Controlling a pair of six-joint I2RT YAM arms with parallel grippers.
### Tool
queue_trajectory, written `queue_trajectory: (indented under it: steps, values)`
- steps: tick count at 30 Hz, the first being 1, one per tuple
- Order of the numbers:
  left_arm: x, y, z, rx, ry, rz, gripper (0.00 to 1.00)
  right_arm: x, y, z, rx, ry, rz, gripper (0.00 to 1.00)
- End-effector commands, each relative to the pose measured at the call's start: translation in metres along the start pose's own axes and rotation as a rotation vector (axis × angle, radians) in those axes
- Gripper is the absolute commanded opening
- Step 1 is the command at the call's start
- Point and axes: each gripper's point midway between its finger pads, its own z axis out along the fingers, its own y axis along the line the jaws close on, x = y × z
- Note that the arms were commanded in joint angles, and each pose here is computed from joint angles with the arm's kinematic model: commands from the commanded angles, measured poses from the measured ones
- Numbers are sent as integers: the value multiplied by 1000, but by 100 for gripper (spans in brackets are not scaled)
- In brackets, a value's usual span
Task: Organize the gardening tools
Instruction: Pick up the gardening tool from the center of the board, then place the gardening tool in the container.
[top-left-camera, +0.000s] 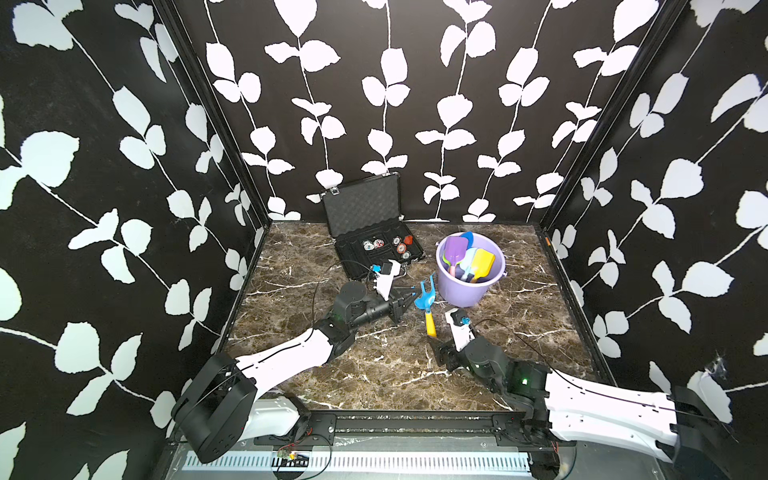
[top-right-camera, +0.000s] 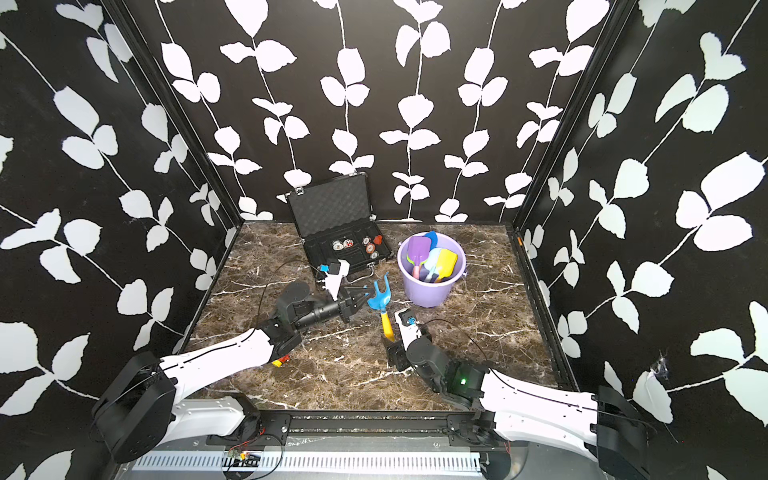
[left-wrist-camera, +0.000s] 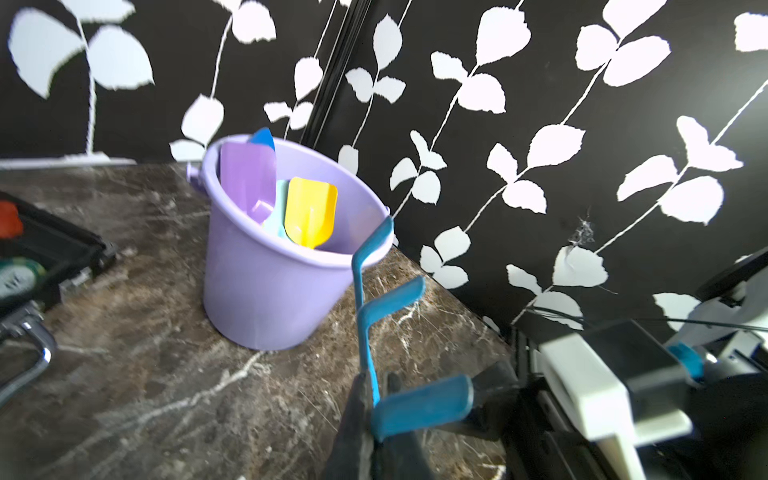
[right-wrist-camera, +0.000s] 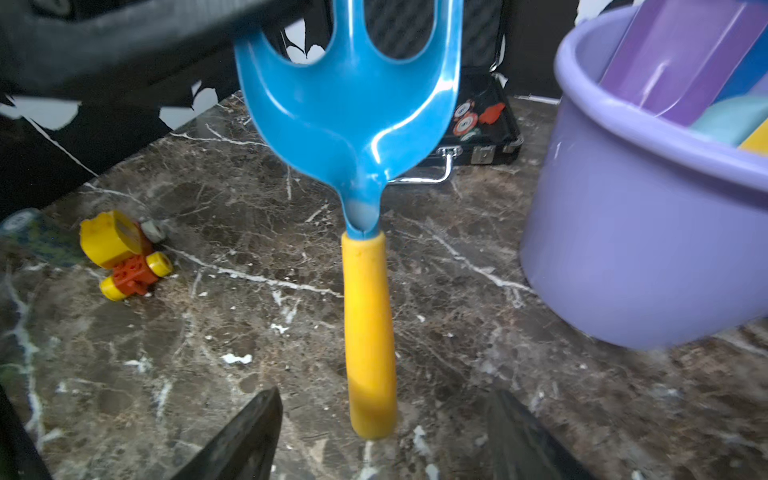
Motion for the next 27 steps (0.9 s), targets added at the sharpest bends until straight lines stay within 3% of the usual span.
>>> queue_trajectory:
  steps: [1,4,12,18,27]
  values:
    - [-52,-20,-1,19,-114,172,0,7,-19,-7,80,-5,19,90]
    - [-75,-30,7,27,-157,249,0,10,-30,-14,113,-17,37,99]
    - [-131,-50,41,86,-316,425,0,22,-60,-35,208,-6,69,99]
    - [-143,-44,88,85,-314,510,0,27,-86,-53,308,-25,121,99]
    - [-142,-14,138,17,-287,582,0,29,-96,-66,312,-45,140,99]
